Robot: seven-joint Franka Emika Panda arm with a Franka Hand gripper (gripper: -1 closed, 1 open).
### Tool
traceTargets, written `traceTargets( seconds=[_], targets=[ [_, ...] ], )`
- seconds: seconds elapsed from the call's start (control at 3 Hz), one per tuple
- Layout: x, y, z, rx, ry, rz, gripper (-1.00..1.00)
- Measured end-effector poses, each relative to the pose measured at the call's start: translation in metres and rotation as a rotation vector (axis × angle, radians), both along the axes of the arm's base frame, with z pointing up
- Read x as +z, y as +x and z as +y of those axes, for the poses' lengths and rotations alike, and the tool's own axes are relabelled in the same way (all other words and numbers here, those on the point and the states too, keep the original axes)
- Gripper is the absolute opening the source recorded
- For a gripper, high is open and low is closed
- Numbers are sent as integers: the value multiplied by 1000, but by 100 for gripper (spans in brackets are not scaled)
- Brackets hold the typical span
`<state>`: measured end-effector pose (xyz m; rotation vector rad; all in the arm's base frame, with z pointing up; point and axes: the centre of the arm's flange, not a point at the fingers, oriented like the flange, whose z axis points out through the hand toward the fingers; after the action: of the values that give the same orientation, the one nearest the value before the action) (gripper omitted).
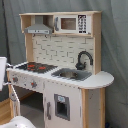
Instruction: Play with the kitchen
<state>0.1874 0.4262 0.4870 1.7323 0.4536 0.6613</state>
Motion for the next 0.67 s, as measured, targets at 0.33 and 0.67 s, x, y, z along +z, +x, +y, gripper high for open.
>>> traceTargets(
  seconds=[0.33,0.67],
  targets=[
    [1,2,-17,-7,-10,97,100],
    [2,3,-31,-7,-16,203,100]
  ],
)
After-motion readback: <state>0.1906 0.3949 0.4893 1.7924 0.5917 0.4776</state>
